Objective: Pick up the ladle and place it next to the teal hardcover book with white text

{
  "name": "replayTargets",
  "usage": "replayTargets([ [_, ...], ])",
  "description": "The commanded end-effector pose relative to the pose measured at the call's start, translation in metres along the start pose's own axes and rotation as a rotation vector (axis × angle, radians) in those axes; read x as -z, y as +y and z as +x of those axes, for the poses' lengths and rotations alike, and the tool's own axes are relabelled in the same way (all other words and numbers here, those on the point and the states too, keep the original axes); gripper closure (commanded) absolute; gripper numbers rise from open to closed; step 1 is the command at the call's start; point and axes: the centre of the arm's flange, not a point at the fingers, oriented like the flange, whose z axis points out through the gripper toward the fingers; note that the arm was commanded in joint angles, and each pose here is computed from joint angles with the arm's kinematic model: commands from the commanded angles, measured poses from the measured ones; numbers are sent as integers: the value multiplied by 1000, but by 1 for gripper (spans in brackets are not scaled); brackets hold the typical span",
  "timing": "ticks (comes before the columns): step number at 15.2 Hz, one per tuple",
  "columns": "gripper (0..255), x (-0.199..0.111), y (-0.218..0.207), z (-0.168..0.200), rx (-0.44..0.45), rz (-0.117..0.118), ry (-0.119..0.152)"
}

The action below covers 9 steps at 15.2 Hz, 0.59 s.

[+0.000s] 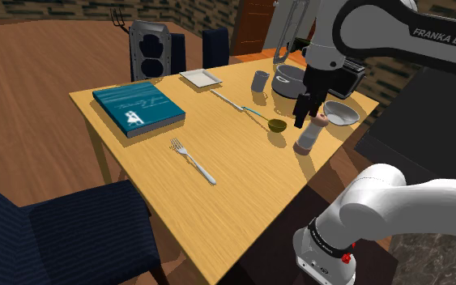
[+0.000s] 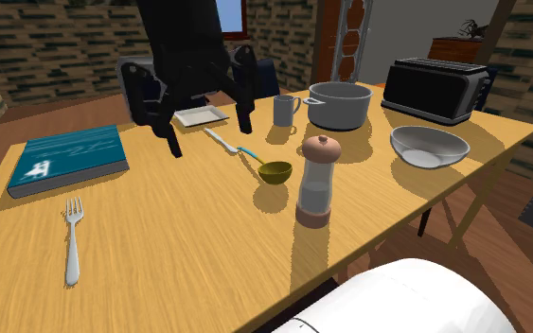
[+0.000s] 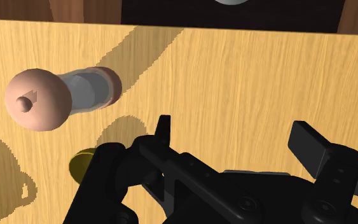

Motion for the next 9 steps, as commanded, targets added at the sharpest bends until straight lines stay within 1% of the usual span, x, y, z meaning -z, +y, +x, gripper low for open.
replayTargets([
  [1,0,0,0,0,0,0,0],
  [9,0,-44,74,68,-12,68,30],
])
